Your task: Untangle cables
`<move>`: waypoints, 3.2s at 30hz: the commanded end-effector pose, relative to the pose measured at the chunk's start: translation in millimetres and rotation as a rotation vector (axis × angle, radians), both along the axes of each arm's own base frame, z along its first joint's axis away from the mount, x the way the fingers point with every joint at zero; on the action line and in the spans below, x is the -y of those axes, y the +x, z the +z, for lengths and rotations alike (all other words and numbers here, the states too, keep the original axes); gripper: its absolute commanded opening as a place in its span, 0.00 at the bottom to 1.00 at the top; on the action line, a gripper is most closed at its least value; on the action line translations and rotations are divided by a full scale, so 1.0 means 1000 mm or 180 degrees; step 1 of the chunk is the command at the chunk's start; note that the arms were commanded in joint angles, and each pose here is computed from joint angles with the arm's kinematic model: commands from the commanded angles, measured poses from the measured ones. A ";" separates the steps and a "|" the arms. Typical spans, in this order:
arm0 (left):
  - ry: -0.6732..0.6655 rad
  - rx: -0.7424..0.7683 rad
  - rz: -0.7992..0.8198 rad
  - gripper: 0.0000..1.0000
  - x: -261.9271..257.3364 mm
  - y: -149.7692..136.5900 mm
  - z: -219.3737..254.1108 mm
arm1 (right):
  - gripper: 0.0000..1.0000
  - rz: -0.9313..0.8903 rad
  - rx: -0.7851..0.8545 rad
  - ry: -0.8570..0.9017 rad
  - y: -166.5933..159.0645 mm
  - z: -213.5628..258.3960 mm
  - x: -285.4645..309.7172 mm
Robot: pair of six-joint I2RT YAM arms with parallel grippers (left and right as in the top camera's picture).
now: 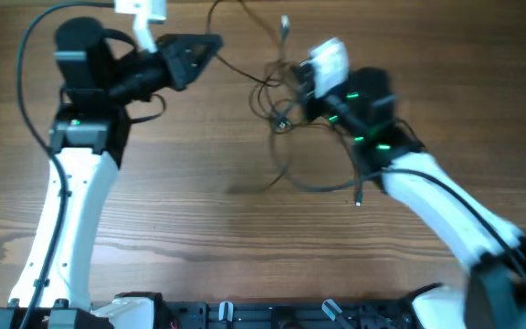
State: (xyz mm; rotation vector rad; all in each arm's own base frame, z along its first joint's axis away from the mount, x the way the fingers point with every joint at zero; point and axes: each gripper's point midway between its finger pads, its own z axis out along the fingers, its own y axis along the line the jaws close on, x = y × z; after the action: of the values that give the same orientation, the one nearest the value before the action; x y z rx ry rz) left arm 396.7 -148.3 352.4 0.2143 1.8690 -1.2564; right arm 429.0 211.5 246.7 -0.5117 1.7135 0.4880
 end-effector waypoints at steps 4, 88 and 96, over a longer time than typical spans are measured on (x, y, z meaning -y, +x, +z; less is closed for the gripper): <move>0.0160 0.1030 0.0286 0.04 -0.104 -0.030 0.070 | 0.04 -0.2841 -0.0048 -0.0192 -0.029 0.061 0.253; 0.0865 0.0150 0.0371 0.04 0.096 -0.011 -0.039 | 0.99 -0.1021 -0.3201 0.1455 -0.091 -0.077 0.103; 0.0581 0.0489 0.0209 0.04 0.097 -0.016 -0.003 | 1.00 -0.0114 -0.3687 0.1579 -0.089 -0.107 -0.021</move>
State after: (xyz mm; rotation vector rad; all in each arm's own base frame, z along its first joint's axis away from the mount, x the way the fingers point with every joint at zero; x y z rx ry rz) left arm 387.8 -243.5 328.6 0.3067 1.9039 -0.9479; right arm 346.3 198.9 146.3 0.2396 2.5043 1.2376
